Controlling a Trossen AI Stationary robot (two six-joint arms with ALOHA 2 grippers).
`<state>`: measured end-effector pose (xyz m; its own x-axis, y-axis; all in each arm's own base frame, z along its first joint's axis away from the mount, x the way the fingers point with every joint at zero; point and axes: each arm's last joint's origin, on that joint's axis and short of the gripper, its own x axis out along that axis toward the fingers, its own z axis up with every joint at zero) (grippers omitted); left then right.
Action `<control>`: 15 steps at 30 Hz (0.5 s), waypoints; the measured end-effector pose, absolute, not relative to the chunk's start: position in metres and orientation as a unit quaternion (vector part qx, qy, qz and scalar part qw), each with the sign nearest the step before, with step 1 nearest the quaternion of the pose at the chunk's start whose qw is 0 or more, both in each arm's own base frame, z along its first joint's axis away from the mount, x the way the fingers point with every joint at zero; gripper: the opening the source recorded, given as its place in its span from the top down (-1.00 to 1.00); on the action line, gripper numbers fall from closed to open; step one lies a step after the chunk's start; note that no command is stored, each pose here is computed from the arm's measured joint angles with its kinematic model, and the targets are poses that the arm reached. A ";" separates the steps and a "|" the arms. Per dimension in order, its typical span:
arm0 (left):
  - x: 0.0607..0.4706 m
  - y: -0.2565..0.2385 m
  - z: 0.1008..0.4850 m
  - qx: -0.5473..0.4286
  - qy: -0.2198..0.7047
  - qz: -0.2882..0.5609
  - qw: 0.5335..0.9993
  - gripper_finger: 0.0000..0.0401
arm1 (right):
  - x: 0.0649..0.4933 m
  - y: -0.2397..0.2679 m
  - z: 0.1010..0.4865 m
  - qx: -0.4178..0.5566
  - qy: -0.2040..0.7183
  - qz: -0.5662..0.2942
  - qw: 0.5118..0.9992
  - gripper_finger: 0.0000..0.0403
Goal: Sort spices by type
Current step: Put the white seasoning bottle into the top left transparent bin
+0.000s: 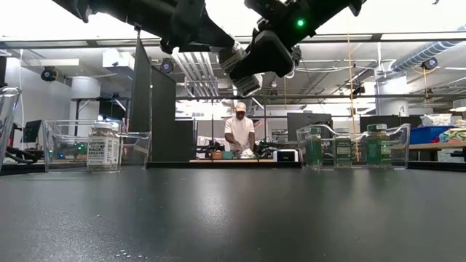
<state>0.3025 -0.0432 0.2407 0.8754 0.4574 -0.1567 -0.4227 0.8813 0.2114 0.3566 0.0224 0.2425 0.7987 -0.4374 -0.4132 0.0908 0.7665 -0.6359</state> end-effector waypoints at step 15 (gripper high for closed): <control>0.292 -0.030 0.265 0.060 0.128 0.283 0.949 0.07 | 0.353 0.022 0.251 -0.228 0.259 -0.177 0.922 -0.73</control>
